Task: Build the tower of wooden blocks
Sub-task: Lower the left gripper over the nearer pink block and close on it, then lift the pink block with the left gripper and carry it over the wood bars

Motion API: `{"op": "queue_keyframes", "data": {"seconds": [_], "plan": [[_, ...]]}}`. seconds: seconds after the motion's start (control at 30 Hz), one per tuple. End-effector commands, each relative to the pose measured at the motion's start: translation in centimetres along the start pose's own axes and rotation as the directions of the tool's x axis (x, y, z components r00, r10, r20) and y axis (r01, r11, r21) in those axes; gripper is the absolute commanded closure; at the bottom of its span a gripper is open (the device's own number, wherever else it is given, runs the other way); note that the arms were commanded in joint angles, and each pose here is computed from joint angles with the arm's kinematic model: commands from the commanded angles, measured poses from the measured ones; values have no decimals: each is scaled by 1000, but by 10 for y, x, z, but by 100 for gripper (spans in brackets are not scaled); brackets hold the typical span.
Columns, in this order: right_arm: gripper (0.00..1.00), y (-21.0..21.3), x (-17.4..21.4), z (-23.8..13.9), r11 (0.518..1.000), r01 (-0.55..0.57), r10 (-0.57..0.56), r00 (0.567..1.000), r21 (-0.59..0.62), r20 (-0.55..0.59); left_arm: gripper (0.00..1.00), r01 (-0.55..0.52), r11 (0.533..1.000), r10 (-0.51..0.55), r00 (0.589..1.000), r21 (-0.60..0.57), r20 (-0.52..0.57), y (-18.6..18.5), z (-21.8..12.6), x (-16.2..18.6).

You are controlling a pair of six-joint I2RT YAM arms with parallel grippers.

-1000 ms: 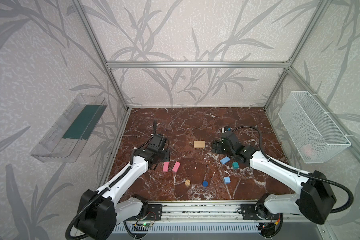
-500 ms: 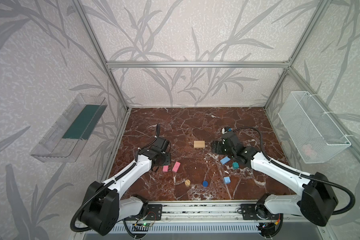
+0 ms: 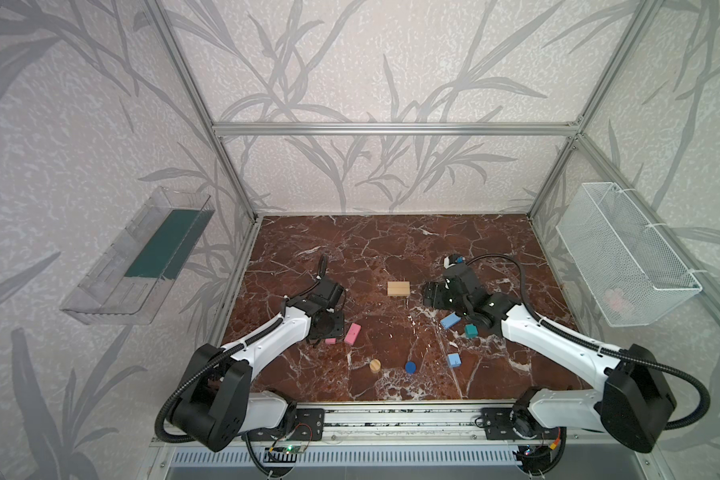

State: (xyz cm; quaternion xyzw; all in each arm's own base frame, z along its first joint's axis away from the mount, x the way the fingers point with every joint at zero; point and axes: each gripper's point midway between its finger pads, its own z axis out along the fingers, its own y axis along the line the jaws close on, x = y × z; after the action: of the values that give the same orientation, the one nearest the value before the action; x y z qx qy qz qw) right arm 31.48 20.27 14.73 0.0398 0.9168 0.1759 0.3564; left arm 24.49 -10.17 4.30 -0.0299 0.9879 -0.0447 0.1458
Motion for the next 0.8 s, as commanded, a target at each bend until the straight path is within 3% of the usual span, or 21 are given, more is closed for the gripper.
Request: {"op": "queue_keyframes", "data": {"seconds": [0.0,0.33,0.53,0.77], "plan": [[15,1,-4,-5,1000,-16,16,1000,-19,19,43,16,999,-17,1000,-33,-15,6,5,6],[15,1,-4,-5,1000,-17,17,1000,-21,19,48,19,996,-23,999,-85,-49,13,18,12],[15,1,-4,-5,1000,-18,18,1000,-21,19,61,23,995,-29,998,-97,-59,14,23,13],[15,1,-3,-4,1000,-18,18,1000,-23,14,69,30,996,-34,998,-88,-49,13,20,11]]}}
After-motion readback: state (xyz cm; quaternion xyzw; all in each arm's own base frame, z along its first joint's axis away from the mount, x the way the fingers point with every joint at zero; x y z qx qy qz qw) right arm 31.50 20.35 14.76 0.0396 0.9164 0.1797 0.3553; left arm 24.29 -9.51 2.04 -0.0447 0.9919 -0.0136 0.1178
